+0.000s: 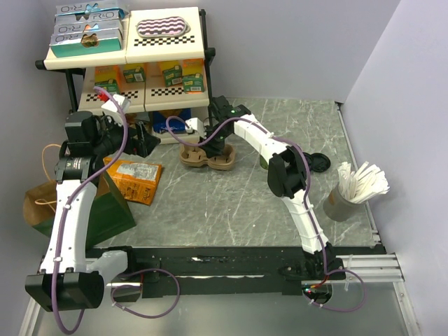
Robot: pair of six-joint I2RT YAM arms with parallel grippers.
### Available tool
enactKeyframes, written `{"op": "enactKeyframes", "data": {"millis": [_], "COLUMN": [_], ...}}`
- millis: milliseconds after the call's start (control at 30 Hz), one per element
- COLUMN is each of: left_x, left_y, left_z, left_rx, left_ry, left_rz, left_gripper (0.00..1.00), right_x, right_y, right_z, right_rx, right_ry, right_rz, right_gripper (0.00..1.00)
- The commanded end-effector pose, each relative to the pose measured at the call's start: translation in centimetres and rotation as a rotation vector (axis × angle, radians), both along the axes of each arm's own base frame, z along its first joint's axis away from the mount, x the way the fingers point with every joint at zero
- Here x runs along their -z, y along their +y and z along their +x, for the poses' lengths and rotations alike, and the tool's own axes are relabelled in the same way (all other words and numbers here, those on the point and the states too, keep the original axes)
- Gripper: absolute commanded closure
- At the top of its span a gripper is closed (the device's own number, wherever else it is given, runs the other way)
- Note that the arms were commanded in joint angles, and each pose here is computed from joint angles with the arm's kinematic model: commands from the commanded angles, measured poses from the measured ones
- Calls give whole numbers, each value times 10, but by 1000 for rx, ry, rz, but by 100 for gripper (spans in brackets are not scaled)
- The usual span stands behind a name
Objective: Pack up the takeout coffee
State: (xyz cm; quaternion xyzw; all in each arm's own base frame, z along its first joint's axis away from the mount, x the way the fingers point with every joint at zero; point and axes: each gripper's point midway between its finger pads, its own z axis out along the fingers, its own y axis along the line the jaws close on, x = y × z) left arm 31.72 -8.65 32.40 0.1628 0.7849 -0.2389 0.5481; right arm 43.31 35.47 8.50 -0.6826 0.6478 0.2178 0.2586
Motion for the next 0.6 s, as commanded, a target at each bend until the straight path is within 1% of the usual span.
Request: {"op": "enactKeyframes", "data": {"millis": [0,133,233,567], "left_x": [-9,-9,-7,-4], "left_y": [-1,0,1,1], "left_z": [-6,-6,-5,-4], "left_rx": [6,3,3,4], "left_ry": [-20,-20,-15,-5], "left_rz": [-35,-39,-40,-50], "left_gripper": [4,4,3,4], "right_x": [-6,-6,-3,6], "right_y": [6,6,5,4], "right_z": [5,1,-4,-9], "right_rx": [-35,-53,-70,-81], "right_ry": [-39,-31,-15,10], "right_rz": [8,3,-5,-22], "right_gripper": [44,52,55,56]}}
